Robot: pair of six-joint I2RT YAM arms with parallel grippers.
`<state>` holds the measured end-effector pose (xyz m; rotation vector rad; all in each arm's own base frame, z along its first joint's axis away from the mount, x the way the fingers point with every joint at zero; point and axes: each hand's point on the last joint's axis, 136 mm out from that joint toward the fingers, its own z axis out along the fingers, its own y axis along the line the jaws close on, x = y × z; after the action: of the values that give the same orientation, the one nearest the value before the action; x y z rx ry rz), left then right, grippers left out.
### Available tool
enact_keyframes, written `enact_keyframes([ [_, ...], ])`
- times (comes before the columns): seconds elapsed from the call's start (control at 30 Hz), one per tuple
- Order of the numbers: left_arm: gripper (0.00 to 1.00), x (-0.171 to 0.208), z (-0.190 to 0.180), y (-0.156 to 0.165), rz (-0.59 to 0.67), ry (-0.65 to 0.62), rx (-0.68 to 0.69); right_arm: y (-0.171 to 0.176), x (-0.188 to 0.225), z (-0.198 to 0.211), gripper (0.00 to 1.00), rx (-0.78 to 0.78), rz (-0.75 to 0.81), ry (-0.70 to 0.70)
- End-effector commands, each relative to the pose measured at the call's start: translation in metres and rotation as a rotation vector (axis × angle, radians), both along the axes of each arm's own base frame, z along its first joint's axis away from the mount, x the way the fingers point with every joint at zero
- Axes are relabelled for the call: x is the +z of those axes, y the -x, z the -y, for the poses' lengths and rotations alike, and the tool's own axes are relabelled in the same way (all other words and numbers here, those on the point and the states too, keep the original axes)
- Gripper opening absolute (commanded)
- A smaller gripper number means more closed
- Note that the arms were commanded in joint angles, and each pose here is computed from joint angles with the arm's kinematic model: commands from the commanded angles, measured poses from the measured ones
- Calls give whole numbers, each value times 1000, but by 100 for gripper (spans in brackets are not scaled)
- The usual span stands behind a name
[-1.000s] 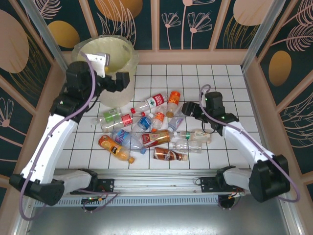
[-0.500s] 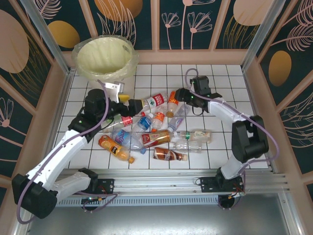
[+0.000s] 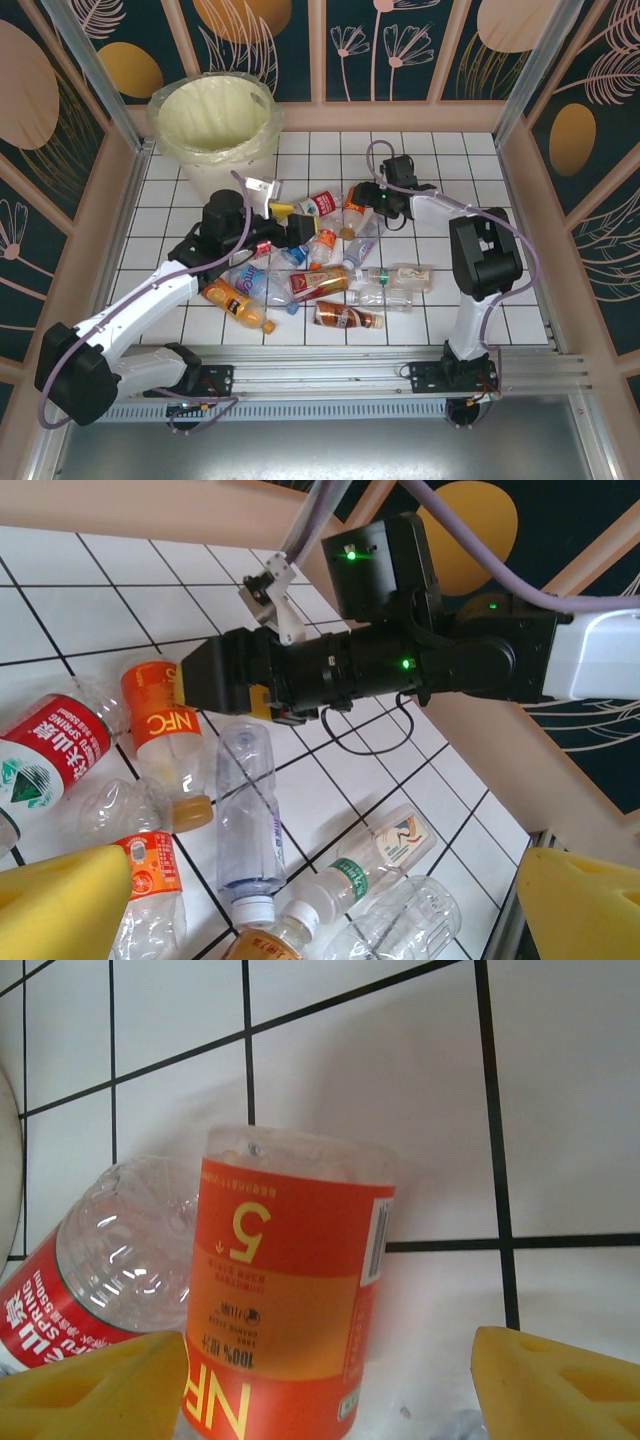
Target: Put the plastic bottles in the bin
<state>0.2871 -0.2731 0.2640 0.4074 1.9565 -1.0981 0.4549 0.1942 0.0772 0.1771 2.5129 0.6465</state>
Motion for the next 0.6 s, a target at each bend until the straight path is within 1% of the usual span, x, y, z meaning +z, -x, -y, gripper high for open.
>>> enact_keyframes([
  [0.0, 99, 3, 6, 0, 26, 38, -22, -16, 14, -6, 76, 6, 48, -36],
  [0.27, 98, -8, 11, -3, -4, 37, -26, -26, 0, -12, 76, 11, 37, -35],
  [0.57, 99, -35, 3, -14, -82, 37, 68, -31, -21, -17, 75, 18, 21, -48],
])
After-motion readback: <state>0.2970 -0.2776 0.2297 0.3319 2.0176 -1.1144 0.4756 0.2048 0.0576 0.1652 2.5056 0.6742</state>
